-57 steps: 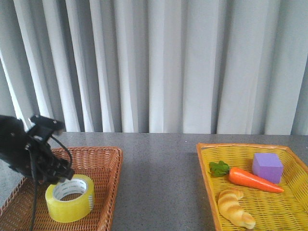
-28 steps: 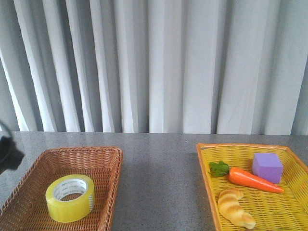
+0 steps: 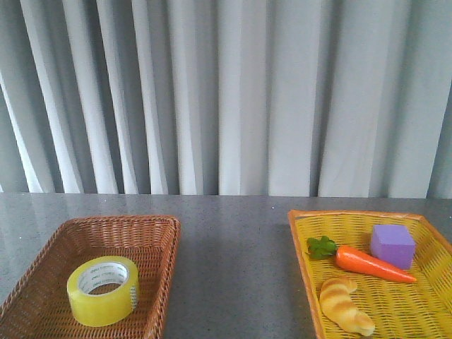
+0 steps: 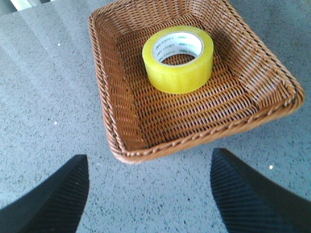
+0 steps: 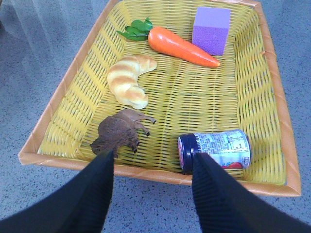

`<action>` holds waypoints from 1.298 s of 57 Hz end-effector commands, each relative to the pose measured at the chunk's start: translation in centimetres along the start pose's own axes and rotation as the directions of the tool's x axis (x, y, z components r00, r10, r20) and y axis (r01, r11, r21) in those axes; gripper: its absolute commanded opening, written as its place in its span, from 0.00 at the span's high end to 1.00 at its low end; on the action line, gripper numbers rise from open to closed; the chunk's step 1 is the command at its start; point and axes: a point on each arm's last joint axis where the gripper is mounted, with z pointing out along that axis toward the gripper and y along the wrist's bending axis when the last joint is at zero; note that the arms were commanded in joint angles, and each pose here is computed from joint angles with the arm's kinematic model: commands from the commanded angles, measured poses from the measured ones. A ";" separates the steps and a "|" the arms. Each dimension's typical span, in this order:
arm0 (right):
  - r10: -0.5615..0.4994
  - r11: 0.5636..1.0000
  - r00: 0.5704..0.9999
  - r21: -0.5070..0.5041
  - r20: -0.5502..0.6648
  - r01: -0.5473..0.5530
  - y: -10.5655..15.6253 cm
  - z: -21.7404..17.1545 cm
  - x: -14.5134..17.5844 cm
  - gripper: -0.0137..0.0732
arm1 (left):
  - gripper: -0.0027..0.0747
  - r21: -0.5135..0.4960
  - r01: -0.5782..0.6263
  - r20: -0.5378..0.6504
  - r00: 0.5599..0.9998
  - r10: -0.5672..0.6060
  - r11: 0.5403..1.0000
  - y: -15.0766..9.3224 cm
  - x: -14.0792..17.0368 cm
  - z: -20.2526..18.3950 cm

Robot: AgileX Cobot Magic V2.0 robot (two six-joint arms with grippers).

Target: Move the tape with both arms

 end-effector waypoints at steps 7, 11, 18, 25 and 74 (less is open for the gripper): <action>0.004 1.000 0.996 0.011 0.090 -0.005 -0.1 -0.5 -1.3 0.43 | 0.30 -0.004 0.041 0.183 0.982 -0.040 0.999 -0.2 1.3 -1.5; 0.004 1.000 0.996 0.011 0.090 -0.005 -0.1 -0.5 -1.3 0.43 | 0.30 -0.006 0.042 0.216 0.975 -0.039 0.999 -0.2 1.6 -1.6; 0.004 1.000 0.996 0.011 0.090 -0.005 -0.1 -0.5 -1.3 0.43 | 0.30 -0.006 0.042 0.233 0.972 -0.039 0.999 -0.2 1.7 -1.6; 0.004 1.000 0.997 0.010 0.080 -0.005 -0.1 -0.5 -1.2 0.43 | 0.32 -0.006 0.042 0.232 0.972 -0.040 0.999 -0.2 1.7 -1.6; 0.003 1.000 0.998 0.008 0.061 -0.004 -0.1 -0.5 -1.0 0.85 | 0.97 -0.006 0.042 0.232 0.972 -0.040 0.999 -0.2 1.7 -1.6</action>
